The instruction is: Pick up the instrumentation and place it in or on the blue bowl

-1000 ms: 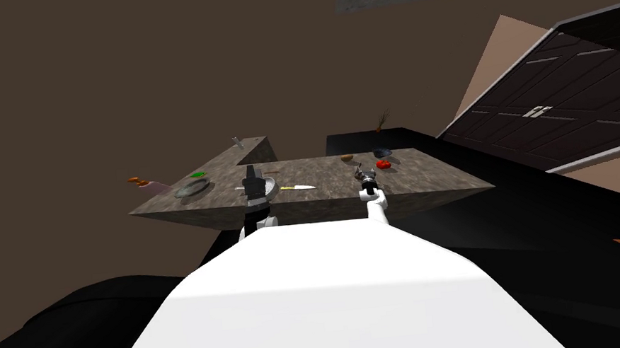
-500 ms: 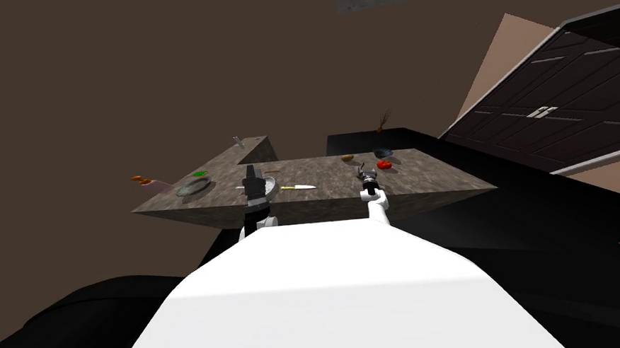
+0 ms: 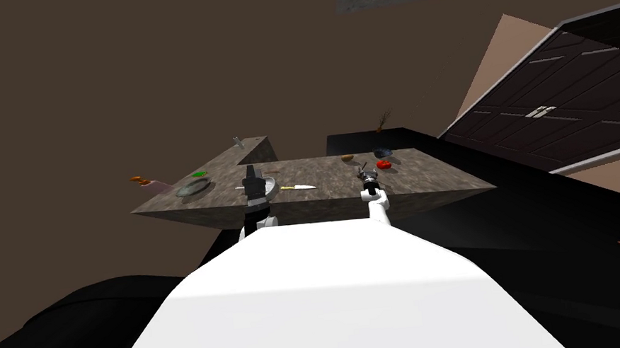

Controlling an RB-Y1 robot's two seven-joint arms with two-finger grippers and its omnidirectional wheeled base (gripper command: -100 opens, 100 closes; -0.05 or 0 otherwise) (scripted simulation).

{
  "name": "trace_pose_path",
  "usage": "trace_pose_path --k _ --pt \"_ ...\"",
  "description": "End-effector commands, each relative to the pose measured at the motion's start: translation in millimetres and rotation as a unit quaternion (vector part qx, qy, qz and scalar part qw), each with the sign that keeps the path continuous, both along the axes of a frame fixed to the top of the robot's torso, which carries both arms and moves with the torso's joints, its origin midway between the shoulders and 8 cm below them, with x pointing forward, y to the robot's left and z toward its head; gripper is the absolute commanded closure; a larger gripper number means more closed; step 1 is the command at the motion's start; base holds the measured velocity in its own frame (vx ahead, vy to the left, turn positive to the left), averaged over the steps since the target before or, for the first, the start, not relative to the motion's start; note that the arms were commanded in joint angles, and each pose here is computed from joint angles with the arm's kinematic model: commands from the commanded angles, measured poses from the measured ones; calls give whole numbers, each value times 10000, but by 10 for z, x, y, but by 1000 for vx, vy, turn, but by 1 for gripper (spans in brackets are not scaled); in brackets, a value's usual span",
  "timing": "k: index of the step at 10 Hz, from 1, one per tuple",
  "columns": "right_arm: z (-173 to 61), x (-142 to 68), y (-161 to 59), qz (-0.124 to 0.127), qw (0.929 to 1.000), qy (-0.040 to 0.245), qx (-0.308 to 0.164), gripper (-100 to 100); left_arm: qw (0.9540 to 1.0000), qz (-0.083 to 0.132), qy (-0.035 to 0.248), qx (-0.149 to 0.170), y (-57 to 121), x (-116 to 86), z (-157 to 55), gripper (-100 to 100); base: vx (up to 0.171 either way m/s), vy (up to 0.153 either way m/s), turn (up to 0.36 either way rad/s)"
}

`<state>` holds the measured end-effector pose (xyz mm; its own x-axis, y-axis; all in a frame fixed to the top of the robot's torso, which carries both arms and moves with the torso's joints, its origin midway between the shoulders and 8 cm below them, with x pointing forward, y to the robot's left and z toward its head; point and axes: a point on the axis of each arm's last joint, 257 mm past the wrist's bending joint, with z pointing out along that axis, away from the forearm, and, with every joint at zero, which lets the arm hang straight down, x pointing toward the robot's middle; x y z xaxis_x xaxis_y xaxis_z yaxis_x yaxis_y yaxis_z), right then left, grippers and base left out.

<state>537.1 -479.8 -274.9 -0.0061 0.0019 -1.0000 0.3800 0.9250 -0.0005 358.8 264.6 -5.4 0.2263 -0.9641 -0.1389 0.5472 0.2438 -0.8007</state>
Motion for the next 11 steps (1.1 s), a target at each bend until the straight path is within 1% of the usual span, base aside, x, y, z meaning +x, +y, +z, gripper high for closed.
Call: trace_pose_path --k 1,5,6,10,11 --pt "0 0 0 0 10000 0 0 -100 10000 0 0 0 0 0 0 0 0 0 0" --pt "0 0 0 0 10000 0 0 -100 10000 0 0 0 0 0 0 0 -2 -3 9" --pt "0 0 0 0 10000 0 0 100 10000 0 0 0 0 0 0 0 0 0 0" --pt "0 0 0 0 10000 0 0 100 10000 0 0 0 0 0 0 0 0 0 0" --pt "0 0 0 0 10000 0 0 0 10000 0 0 0 0 0 0 0 0 0 0"
